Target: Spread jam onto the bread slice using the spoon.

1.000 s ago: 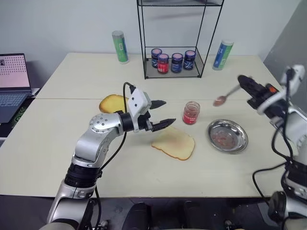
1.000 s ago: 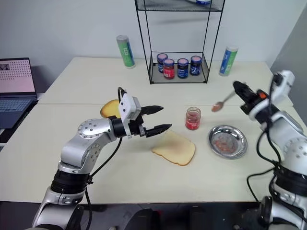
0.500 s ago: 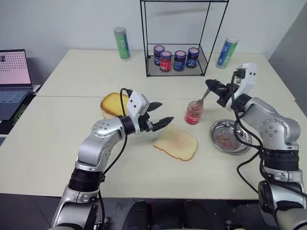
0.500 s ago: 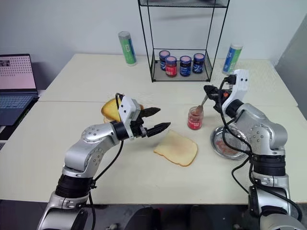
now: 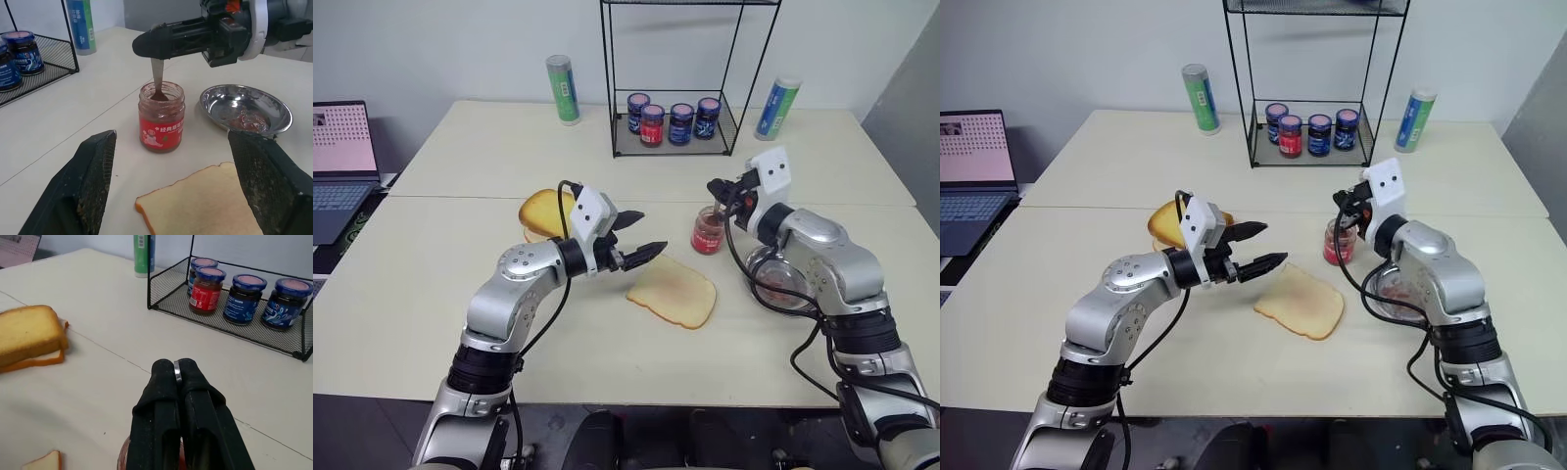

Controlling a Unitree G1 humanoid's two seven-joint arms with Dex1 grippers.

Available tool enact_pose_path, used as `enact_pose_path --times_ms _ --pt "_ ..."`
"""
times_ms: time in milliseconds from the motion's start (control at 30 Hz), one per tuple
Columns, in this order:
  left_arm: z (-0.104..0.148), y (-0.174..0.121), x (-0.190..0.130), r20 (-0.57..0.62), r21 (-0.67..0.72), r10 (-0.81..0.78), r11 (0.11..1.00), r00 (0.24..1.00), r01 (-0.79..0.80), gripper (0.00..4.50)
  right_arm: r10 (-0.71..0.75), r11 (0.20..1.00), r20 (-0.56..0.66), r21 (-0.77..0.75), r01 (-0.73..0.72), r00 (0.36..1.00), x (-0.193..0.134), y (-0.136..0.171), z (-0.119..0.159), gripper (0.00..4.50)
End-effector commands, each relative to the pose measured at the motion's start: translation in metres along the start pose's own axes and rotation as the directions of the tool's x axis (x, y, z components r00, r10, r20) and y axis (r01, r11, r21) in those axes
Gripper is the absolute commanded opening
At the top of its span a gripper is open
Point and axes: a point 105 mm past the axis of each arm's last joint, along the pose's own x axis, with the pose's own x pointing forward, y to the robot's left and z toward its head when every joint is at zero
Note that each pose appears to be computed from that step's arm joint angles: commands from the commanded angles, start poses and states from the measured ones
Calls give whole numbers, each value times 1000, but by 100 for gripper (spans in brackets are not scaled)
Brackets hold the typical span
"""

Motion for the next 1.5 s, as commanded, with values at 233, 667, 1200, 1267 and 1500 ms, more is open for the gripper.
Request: enact_pose_path --times_ms 233,667,1200,1267,1500 --pt "15 -6 -2 40 47 -17 999 999 15 378 4 1000 -2 30 -4 1000 0 5 -4 7" --pt "15 -5 0 45 49 -18 999 999 15 378 -112 907 48 413 82 993 0 -10 12 7" --pt "15 -4 2 49 55 -20 998 999 18 378 -240 654 40 745 131 970 -11 -42 23 7" --pt "15 -3 2 49 56 -20 998 999 18 378 -251 641 31 754 142 968 -13 -45 22 7" --pt "16 -3 2 49 57 -23 998 999 21 378 -266 651 13 739 170 964 -16 -49 18 7"
